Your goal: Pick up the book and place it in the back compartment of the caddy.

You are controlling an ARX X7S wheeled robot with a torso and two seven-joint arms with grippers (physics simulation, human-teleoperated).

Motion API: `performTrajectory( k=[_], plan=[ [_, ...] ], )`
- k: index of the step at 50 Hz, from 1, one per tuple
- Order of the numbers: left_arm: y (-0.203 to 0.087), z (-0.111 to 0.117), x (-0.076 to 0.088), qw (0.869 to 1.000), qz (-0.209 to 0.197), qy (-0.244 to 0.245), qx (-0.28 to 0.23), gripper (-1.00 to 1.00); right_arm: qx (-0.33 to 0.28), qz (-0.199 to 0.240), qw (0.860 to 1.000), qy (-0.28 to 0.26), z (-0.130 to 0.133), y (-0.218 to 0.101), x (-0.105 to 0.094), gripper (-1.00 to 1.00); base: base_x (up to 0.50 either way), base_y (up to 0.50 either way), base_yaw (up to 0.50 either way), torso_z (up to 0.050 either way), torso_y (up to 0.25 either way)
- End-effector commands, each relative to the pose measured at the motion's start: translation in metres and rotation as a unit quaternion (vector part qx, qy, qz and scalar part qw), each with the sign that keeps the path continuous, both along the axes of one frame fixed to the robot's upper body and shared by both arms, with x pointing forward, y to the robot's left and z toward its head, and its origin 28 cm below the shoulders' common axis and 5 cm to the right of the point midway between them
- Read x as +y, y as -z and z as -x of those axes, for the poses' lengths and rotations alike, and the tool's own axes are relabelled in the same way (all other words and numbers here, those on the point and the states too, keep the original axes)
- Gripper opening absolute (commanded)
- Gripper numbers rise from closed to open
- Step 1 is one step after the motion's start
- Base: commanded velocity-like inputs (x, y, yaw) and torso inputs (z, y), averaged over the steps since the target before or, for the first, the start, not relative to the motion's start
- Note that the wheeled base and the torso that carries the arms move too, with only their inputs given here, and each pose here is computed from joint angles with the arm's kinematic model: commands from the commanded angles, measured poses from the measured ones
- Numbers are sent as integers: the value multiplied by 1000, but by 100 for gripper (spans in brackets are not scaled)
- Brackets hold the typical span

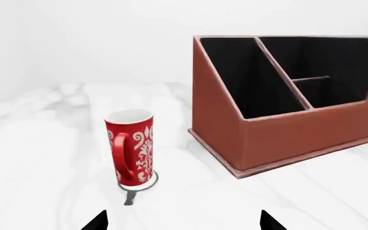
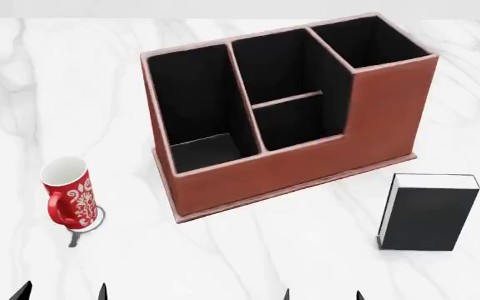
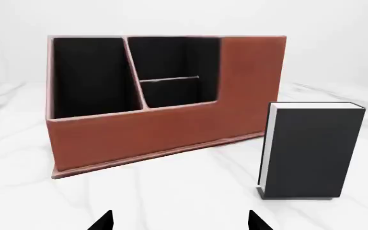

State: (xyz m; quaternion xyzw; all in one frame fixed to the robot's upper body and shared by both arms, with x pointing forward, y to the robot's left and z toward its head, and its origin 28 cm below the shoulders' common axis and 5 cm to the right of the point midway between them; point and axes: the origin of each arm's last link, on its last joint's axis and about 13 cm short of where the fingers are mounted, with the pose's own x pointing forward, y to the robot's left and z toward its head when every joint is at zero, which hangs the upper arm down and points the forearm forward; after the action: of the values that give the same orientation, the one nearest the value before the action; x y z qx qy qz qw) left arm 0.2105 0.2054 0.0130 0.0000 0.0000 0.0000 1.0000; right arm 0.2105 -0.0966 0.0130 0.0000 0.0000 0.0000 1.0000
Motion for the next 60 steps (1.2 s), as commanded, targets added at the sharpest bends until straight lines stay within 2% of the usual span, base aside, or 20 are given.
performTrajectory(
  k=[1, 19, 25, 29, 35, 37, 38, 40, 46, 54, 57, 58, 60],
  plan=[
    [0, 0, 0, 1000, 1, -1, -2, 100, -1, 1, 1000, 1, 0, 0, 0, 100, 0, 0, 0, 0, 0],
    [0, -1, 0, 1000, -1, -2, -7, 100, -3, -2, 1000, 2, -1, 0, 1, 100, 0, 0, 0, 0, 0],
    [-3, 0, 1, 999, -5, -20, -25, 100, -10, -3, 1000, 1, 2, -2, 1, 100, 0, 0, 0, 0, 0],
    [-5, 3, 0, 999, -9, -22, -44, 100, -33, -8, 999, 9, 3, -4, 1, 100, 0, 0, 0, 0, 0],
    [-11, 10, 0, 994, -20, -39, -102, 100, -84, -24, 996, 27, 11, -13, -1, 100, 0, 0, 0, 0, 0],
    [-12, 12, -1, 994, -12, -30, -107, 100, -99, -27, 994, 34, 13, -16, -2, 100, 0, 0, 0, 0, 0],
    [-14, 13, 0, 990, -23, -49, -127, 100, -109, -30, 993, 39, 15, -18, -3, 100, 0, 0, 0, 0, 0],
    [-14, 15, -1, 991, -19, -39, -127, 100, -124, -32, 991, 42, 18, -21, -4, 100, 0, 0, 0, 0, 0],
    [-19, 22, -2, 985, -20, -40, -169, 100, -152, -39, 986, 51, 24, -27, -6, 100, 0, 0, 0, 0, 0],
    [-28, 38, -5, 971, -25, -42, -235, 100, -180, -46, 981, 49, 33, -31, -5, 100, 0, 0, 0, 0, 0],
    [-29, 40, -5, 969, -22, -46, -240, 100, -188, -42, 980, 51, 36, -33, -4, 100, 0, 0, 0, 0, 0],
    [-31, 45, -6, 964, -23, -43, -261, 100, -207, -42, 976, 56, 41, -36, -4, 100, 0, 0, 0, 0, 0],
    [-31, 47, -7, 962, -23, -42, -270, 100, -215, -42, 974, 58, 44, -37, -4, 100, 0, 0, 0, 0, 0]
  ],
)
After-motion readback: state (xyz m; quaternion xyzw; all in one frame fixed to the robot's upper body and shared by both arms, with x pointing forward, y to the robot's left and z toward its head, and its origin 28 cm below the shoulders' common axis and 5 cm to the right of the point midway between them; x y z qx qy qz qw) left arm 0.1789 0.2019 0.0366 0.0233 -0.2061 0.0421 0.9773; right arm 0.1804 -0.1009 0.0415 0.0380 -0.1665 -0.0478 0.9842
